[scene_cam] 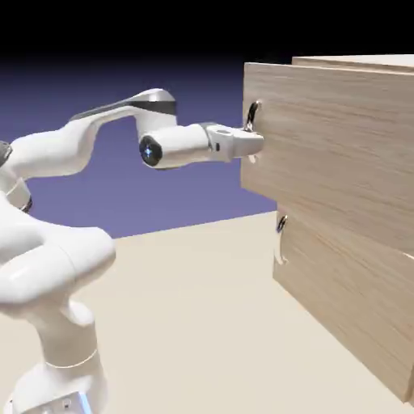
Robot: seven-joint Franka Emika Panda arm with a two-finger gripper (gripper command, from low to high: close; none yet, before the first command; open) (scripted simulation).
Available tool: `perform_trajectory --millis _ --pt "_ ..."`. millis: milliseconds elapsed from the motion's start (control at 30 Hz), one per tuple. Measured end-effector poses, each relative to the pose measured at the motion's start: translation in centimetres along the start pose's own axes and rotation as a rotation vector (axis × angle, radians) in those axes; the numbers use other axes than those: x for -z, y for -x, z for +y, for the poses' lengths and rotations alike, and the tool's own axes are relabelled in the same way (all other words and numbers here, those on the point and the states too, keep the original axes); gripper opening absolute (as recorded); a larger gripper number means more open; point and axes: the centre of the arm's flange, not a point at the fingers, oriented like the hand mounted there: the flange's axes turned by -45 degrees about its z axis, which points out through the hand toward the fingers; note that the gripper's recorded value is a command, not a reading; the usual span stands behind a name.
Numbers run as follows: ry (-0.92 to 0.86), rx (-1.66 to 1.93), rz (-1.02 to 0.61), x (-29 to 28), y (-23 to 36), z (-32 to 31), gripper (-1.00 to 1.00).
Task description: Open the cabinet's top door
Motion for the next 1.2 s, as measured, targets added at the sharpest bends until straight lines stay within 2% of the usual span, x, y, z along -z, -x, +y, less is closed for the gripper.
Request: perform_trajectory --millis 433,1200 --pt "-0.262 0.000 0.000 12.1 0.0 5.5 -1.00" --pt "-0.585 0.000 0.000 24.5 0.0 16.2 -1.00"
